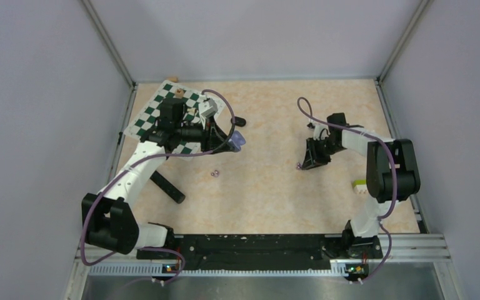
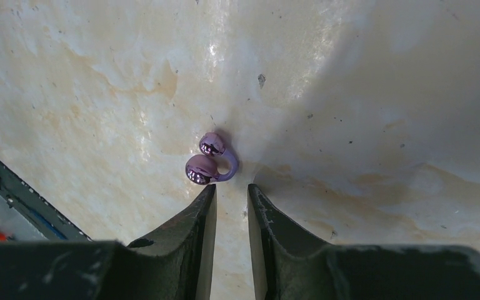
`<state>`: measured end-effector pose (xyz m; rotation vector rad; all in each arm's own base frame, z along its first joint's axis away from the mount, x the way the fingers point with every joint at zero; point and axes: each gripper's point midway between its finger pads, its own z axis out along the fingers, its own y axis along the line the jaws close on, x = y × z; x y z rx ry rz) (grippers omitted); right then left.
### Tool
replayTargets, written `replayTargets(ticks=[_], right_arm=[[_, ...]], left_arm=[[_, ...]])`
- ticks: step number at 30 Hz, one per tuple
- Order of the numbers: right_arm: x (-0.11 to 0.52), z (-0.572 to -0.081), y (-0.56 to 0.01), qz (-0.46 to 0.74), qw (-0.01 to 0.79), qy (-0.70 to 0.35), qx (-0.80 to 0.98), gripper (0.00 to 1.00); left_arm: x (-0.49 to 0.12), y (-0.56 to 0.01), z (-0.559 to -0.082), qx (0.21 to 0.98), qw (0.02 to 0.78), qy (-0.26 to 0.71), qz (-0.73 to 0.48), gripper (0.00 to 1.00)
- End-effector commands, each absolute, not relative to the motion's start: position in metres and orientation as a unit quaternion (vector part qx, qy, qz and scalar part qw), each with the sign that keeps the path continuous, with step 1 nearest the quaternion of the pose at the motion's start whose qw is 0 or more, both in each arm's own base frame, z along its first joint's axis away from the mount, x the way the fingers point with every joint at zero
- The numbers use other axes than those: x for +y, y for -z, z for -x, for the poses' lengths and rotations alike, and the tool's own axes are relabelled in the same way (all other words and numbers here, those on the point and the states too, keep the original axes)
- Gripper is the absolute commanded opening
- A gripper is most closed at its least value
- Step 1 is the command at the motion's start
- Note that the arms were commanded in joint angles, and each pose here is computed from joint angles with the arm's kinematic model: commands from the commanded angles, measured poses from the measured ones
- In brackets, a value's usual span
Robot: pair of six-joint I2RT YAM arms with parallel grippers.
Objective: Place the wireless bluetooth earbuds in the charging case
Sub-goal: Pick up the right earbud from the center of the board.
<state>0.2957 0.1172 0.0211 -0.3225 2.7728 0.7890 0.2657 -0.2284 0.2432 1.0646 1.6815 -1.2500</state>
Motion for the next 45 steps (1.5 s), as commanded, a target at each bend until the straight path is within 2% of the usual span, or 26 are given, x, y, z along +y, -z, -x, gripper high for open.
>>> replayTargets(ticks=[1,26,34,45], right_arm=[[0.102,-0.297,0.0,0.092,0.11,-0.241,0.96,0.24],[0.108,-0.298,0.015,0.086,0.087,-0.253,0.96,0.26],[0.12,-0.309,0.009,0.079,0.098,-0.286,0.95,0.27],[0.137,-0.321,-0.005,0.074,0.119,-0.338,0.931,0.23]], left_arm=[[-0.227,-0.258,-0.263,0.639,0.412,0.484,-0.433,0.0],[-0.227,-0.257,-0.264,0.641,0.413,0.482,-0.432,0.0],[-0.226,-0.258,-0.264,0.641,0.415,0.479,-0.432,0.0],[-0.227,-0.256,-0.264,0.641,0.415,0.479,-0.432,0.0]])
